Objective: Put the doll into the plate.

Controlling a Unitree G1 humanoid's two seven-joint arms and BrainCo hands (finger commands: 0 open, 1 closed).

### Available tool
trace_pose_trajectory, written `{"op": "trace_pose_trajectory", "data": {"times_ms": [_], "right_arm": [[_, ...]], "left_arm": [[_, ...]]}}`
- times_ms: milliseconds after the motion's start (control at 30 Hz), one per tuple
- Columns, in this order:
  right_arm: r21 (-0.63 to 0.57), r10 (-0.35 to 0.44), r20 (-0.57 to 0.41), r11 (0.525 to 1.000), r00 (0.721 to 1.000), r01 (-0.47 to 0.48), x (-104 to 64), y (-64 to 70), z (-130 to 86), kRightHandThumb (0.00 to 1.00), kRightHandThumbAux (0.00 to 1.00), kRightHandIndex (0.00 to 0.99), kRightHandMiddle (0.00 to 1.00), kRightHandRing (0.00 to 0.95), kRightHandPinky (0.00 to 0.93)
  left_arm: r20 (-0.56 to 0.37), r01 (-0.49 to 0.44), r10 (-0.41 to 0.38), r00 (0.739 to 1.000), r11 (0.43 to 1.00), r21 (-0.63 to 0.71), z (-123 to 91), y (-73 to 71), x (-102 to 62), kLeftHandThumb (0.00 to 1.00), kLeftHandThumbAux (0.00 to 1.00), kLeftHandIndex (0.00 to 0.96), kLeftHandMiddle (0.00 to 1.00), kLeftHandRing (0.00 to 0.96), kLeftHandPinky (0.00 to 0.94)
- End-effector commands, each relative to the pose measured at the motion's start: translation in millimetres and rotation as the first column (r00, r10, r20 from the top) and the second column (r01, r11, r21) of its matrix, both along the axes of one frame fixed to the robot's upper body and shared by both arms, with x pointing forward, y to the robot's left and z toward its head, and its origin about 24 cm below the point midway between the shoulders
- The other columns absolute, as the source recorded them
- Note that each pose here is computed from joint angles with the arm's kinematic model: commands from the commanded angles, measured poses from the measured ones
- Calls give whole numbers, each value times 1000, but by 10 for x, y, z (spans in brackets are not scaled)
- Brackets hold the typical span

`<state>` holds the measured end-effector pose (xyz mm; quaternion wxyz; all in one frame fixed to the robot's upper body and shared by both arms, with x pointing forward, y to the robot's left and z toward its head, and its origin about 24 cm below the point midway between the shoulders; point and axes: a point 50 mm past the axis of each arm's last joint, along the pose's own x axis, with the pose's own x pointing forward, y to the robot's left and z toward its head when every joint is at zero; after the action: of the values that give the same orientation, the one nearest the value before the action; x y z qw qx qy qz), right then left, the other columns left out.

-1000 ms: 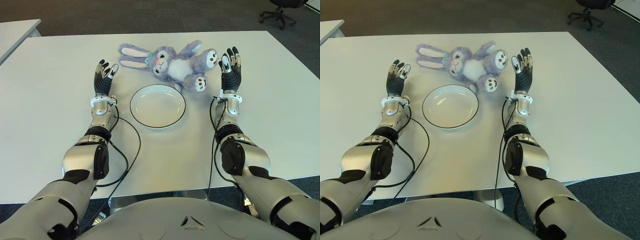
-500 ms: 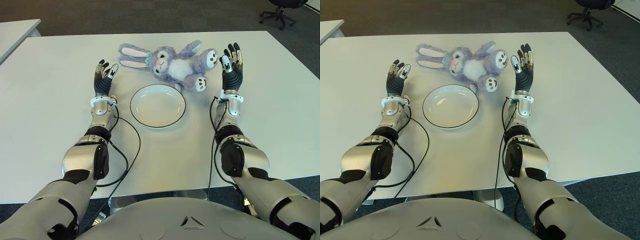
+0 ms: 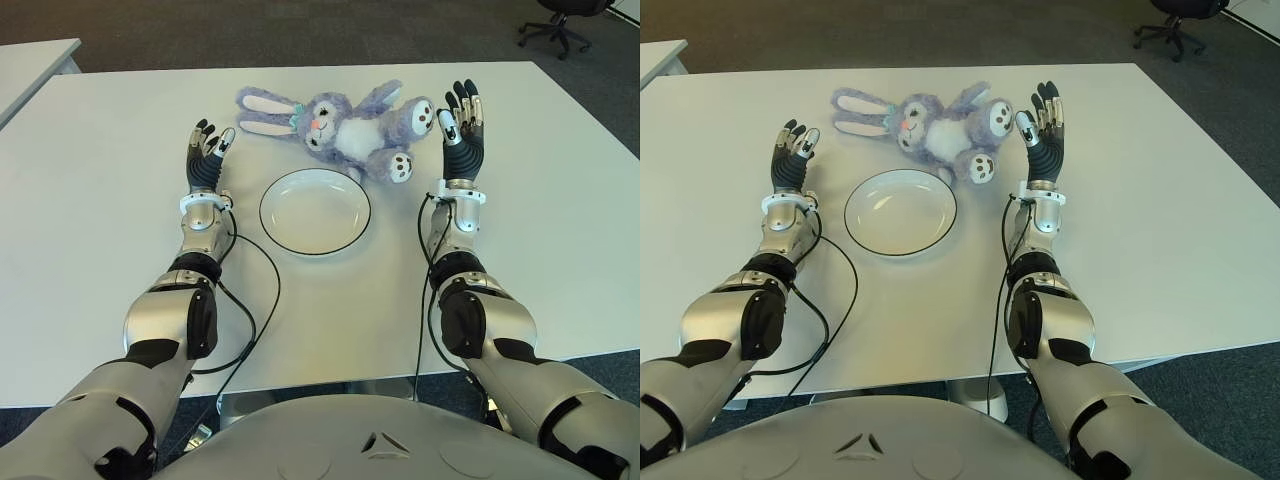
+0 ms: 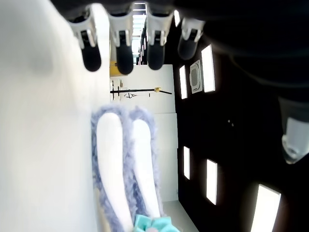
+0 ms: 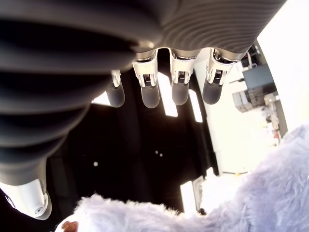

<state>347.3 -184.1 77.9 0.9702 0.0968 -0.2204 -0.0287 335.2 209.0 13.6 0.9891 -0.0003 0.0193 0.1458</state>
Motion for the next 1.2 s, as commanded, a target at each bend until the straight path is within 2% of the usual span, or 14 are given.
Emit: {"op": "trace_pose_trajectory", "data": {"times_ms": [33,833,1033,1200], "right_arm": [[46,6,-162,999,987,2,-361,109,-598,195,611,0,12,6,23],[9,50,-50,999,997,-49,-452,296,-515,227,602,6,25,17,33],[11,64,-31,998,997,-64,-475,331,-501,259,599,10,28,18,35],[15,74,-15,997,997,-74,-497,366,-486,271,596,10,31,20,43]], "left_arm": [[-245,-25,10,969,998,-59,-582,-10,-413,0,482,0,118,125,134],[-248,-24,6,969,997,-69,-584,-16,-409,0,472,0,111,120,132],[-250,-29,9,968,996,-79,-585,-17,-405,0,473,0,115,138,188],[-249,-29,8,968,996,-82,-587,-17,-408,0,471,0,114,137,160]]}}
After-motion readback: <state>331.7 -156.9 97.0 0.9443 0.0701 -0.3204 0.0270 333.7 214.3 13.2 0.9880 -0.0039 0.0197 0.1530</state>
